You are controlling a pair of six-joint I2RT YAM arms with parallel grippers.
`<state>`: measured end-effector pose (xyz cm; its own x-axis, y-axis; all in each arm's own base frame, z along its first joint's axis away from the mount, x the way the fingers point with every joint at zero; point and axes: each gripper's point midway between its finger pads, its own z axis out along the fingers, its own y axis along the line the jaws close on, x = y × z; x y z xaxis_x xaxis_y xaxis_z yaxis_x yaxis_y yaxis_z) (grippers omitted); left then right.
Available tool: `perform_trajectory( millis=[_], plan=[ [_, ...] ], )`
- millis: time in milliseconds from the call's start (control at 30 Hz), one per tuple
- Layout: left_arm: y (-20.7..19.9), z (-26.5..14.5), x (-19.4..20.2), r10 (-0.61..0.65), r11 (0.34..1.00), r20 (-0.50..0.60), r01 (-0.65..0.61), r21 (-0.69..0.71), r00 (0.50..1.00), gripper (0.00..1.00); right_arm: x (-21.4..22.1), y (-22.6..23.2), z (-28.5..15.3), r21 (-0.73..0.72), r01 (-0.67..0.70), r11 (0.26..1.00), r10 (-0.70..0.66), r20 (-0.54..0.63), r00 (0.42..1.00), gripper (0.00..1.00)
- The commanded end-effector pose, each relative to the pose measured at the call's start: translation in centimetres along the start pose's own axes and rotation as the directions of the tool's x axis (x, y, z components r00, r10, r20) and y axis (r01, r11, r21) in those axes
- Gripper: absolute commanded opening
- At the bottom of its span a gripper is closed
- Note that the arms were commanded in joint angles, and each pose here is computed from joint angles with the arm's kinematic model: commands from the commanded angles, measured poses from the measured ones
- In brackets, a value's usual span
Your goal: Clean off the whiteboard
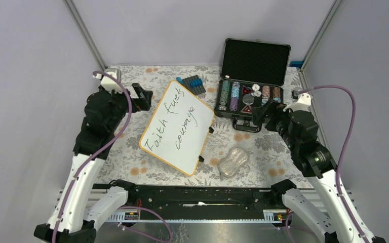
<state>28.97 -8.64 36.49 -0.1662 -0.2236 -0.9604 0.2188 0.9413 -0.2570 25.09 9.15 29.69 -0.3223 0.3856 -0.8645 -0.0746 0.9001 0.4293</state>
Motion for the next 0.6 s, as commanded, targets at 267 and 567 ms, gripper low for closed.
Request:
perform_trajectory(
  millis=[267,567],
  plan=[
    [1.7,3.3,4.4,0.056,0.997,-0.195,-0.067,-0.047,0.979,0.99,10.3,-2.7,6.5,0.155,0.047,0.987,0.021,-0.407,0.913,1.00],
    [3.5,4.4,8.2,0.063,0.991,-0.279,-0.093,-0.099,0.958,0.99,17.6,-0.2,6.9,0.291,-0.041,0.956,0.177,-0.461,0.870,1.00]
  ],
)
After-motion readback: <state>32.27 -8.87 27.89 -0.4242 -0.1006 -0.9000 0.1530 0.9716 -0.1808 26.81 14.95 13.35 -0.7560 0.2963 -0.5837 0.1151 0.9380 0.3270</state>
